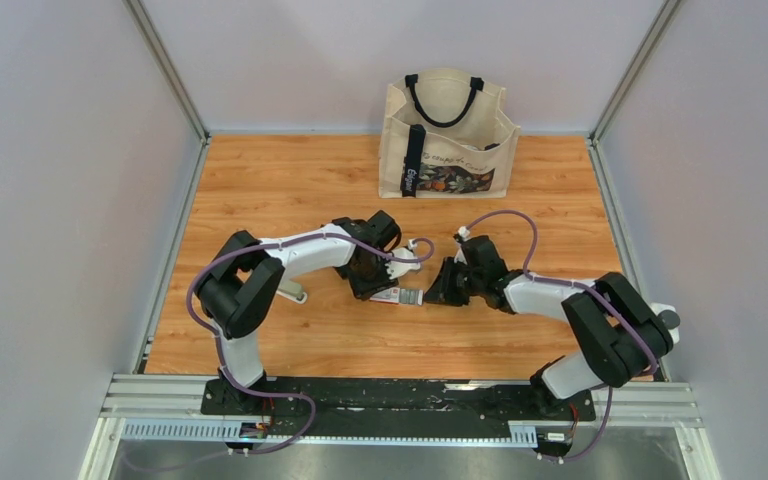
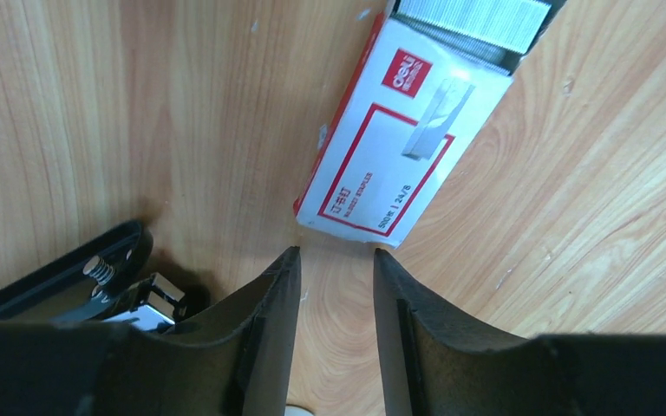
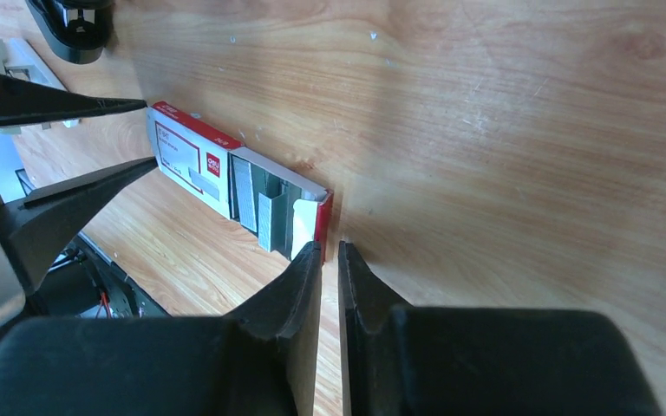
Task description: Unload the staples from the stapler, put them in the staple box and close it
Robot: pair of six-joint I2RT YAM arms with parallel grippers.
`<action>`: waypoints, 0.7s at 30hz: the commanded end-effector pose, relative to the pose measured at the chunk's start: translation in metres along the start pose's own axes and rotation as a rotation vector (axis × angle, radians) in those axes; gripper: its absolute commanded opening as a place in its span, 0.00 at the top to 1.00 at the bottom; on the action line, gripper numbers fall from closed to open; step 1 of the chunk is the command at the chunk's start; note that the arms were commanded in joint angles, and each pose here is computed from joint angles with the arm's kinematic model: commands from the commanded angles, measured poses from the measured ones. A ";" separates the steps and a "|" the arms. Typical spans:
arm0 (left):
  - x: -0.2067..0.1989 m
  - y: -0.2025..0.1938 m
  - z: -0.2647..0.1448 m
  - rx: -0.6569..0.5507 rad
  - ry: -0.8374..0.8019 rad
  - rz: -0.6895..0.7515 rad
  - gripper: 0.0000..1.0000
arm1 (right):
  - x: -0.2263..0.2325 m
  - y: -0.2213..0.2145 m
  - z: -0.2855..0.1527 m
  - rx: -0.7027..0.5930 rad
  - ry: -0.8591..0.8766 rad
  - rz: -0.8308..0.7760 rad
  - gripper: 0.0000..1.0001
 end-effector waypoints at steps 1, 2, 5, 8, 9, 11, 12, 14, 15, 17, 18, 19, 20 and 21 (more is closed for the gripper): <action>0.003 0.015 -0.004 -0.041 -0.005 0.064 0.56 | 0.017 0.012 0.003 -0.027 0.065 -0.013 0.85; 0.003 0.016 -0.005 -0.043 -0.003 0.066 0.56 | 0.017 0.012 0.004 -0.027 0.066 -0.013 0.85; 0.003 0.016 -0.004 -0.039 -0.002 0.075 0.56 | 0.020 0.013 0.005 -0.026 0.070 -0.012 0.85; 0.003 0.018 -0.004 -0.041 -0.001 0.078 0.56 | 0.023 0.014 0.007 -0.027 0.075 -0.013 0.85; 0.003 0.019 -0.004 -0.043 0.001 0.077 0.56 | 0.024 0.013 0.008 -0.022 0.074 -0.019 0.86; 0.004 0.020 -0.004 -0.047 0.002 0.073 0.56 | 0.026 0.012 0.010 -0.018 0.065 -0.024 0.86; 0.003 0.021 -0.004 -0.051 0.003 0.073 0.55 | 0.029 0.011 0.011 -0.016 0.065 -0.033 0.86; 0.004 0.021 -0.004 -0.051 0.001 0.072 0.56 | 0.030 0.009 0.014 -0.009 0.051 -0.039 0.87; 0.003 0.022 -0.004 -0.051 0.000 0.077 0.55 | 0.032 0.007 0.015 -0.004 0.051 -0.045 0.87; 0.002 0.021 -0.004 -0.050 -0.003 0.074 0.55 | 0.031 0.007 0.017 -0.004 0.042 -0.046 0.88; 0.002 0.022 -0.004 -0.051 -0.003 0.077 0.55 | 0.031 0.006 0.018 -0.001 0.039 -0.047 0.88; 0.002 0.022 -0.003 -0.052 -0.004 0.077 0.55 | 0.032 0.006 0.019 -0.001 0.040 -0.047 0.88; 0.002 0.022 -0.004 -0.051 -0.005 0.076 0.55 | 0.031 0.005 0.019 0.001 0.036 -0.046 0.88; 0.002 0.022 -0.004 -0.051 -0.003 0.077 0.55 | 0.032 0.004 0.020 0.003 0.036 -0.049 0.88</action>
Point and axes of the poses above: each gripper's point midway between its finger pads, its own z axis out along the fingers, its own x axis along the line the jaws close on, y = z × x, the point moved 10 cm from there along -z, back along the fingers, and after that the axes turned 14 degrees about z, right-handed, at the moved point
